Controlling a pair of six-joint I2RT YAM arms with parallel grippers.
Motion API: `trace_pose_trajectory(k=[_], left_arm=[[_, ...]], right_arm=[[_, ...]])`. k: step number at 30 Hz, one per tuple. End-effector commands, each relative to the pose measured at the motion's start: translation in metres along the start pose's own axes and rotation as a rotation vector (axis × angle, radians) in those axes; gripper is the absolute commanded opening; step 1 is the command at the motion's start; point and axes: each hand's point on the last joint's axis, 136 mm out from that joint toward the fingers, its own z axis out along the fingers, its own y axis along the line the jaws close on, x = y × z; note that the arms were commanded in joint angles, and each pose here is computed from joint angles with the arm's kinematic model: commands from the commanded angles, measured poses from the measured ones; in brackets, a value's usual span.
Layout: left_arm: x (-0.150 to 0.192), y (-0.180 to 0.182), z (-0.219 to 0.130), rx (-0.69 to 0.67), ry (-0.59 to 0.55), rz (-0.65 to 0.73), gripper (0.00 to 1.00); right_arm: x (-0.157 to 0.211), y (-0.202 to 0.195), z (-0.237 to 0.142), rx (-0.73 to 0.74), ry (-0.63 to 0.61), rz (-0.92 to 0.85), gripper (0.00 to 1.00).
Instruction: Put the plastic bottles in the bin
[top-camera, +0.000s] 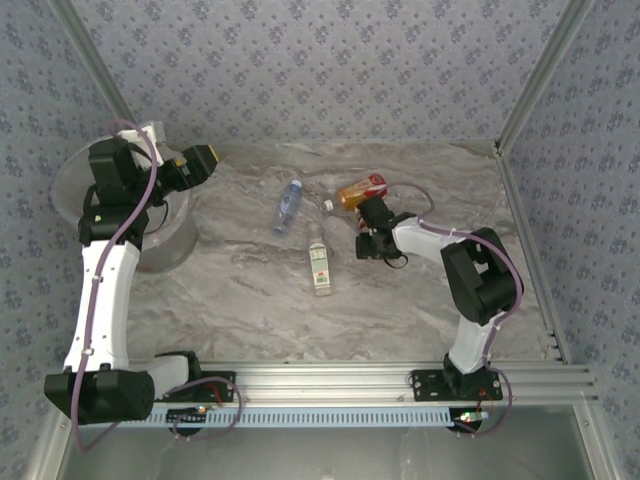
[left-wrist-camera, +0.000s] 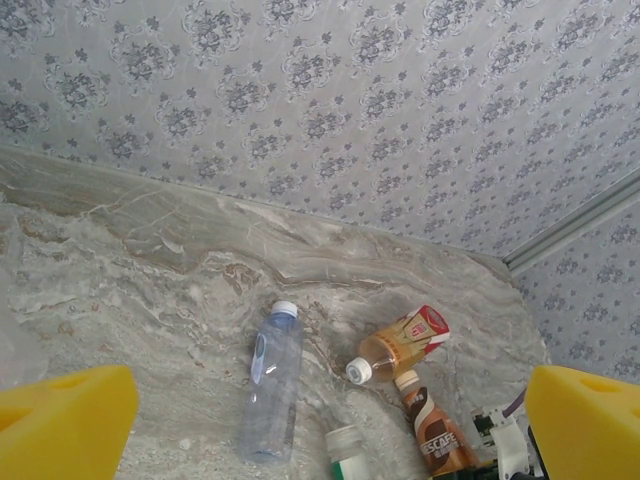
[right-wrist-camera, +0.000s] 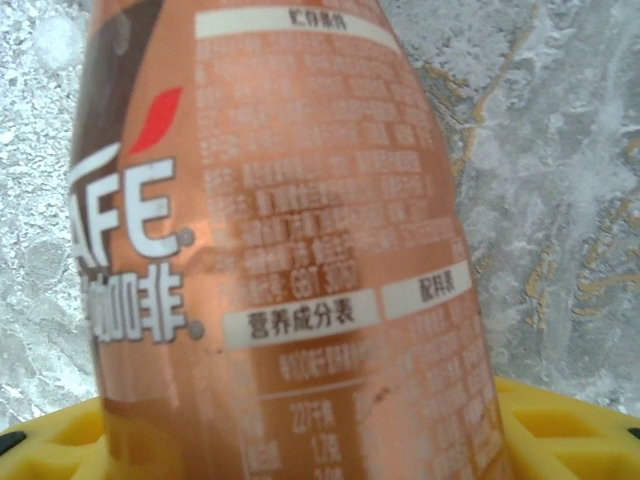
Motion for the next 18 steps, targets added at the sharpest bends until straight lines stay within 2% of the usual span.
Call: trace_pose_trajectory(k=[1, 3, 18], left_arm=[[0.001, -0.011, -0.002, 0.050, 0.008, 0.002, 1.00], [0.005, -0.018, 0.000, 0.091, 0.037, 0.007, 0.99], [0.019, -0.057, 0.016, 0.144, 0.106, 0.070, 1.00]], right_arm=[[-0.009, -0.003, -0.016, 0.002, -0.065, 0.011, 0.57], [-0.009, -0.003, -0.021, 0.000, -0.087, 0.011, 0.55], [-0.023, 0.015, -0.082, -0.083, -0.337, -0.065, 0.49]])
